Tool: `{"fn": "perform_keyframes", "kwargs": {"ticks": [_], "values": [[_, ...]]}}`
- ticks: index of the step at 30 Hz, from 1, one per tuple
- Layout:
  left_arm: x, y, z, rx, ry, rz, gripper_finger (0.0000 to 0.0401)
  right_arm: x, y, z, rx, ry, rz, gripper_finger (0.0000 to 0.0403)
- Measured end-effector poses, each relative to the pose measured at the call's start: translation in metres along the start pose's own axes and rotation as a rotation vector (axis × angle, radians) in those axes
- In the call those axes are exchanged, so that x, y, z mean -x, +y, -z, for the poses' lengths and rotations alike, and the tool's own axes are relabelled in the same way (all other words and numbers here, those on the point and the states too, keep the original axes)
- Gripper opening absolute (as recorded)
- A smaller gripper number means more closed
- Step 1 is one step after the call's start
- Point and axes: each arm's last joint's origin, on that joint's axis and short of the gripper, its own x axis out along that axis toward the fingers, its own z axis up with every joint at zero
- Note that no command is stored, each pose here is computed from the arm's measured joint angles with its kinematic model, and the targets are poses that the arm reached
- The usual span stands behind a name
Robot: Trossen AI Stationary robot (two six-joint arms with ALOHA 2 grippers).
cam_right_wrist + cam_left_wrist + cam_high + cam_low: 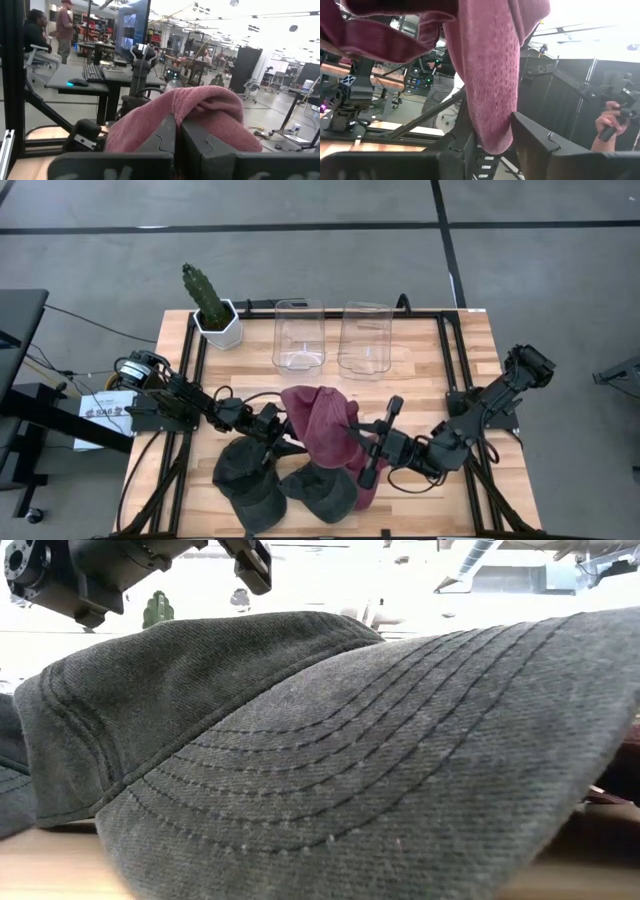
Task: Pick & Place hat
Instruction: Put the top maroon head cap into the right transparent bin
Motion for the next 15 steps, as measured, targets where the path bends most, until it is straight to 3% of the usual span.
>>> {"fn": "perform_keyframes", "kwargs": {"ticks": [3, 8, 15], "values": [[0.0, -0.001, 0.0, -0.003, 0.007, 0.029, 0.009, 0.003, 0.002, 0.0, 0.005, 0.002, -0.01, 0.0], [0.0, -0.003, 0.0, -0.007, 0.037, 0.15, 0.0016, 0.008, 0.006, 0.004, 0.032, 0.027, -0.034, 0.0], [0.0, -0.002, 0.004, -0.067, 0.089, 0.19, 0.0013, 0.015, 0.012, 0.007, 0.045, 0.043, -0.073, 0.0007]]}}
